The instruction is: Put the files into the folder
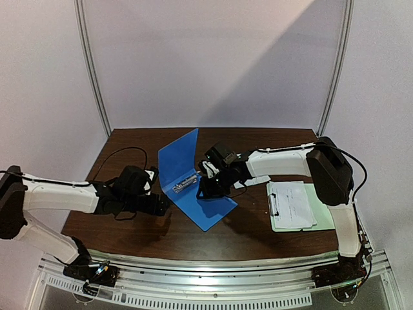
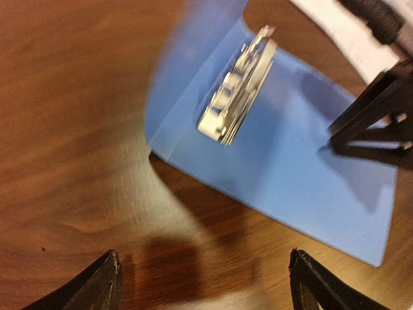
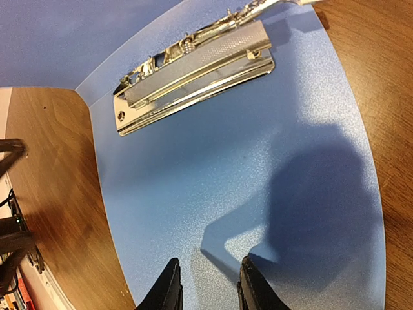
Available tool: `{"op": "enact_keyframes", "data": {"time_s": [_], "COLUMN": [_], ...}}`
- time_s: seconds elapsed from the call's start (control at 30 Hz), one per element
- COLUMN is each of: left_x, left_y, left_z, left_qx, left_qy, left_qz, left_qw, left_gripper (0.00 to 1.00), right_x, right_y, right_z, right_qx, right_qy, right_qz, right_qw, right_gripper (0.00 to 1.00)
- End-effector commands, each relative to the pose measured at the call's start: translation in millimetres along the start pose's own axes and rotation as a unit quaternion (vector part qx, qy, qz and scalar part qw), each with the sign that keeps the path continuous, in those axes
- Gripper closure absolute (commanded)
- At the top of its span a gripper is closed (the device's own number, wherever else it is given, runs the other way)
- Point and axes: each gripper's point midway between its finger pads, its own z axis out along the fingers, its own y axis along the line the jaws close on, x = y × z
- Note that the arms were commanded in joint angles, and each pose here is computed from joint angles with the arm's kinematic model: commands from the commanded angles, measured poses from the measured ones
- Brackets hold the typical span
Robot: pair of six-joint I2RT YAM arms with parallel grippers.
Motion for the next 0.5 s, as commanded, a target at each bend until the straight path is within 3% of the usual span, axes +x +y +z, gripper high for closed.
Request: {"op": "enact_keyframes", "data": {"time_s": [0.0, 0.13, 0.3, 0.47], "left_x": [-25, -34, -49, -63], "left_y": [-1, -21, -43, -32], "left_z": [-15, -19, -41, -97], "left_qx": [0.01, 0.061, 0.137, 0.154], "left_qy": [-0.042, -0.054, -0.114, -0.221], "left_qz": [-0.007, -0.007, -0.016, -0.035], "left_qw": [0.999, 0.997, 0.984, 0.962], "left_gripper": [0.1, 0.13, 0.22, 0.29], "right_x": [32, 27, 19, 14], "right_y": [-40, -38, -35, -33], "right_z": [21, 20, 19, 19], "right_qx": [0.052, 0.05, 0.046, 0.041], "right_qy": [0.06, 0.055, 0.049, 0.045], "right_qz": [0.021, 0.022, 0.022, 0.022], "right_qw": [0.997, 0.997, 0.998, 0.998], "right_gripper": [0.7, 0.7, 0.7, 0.7]}}
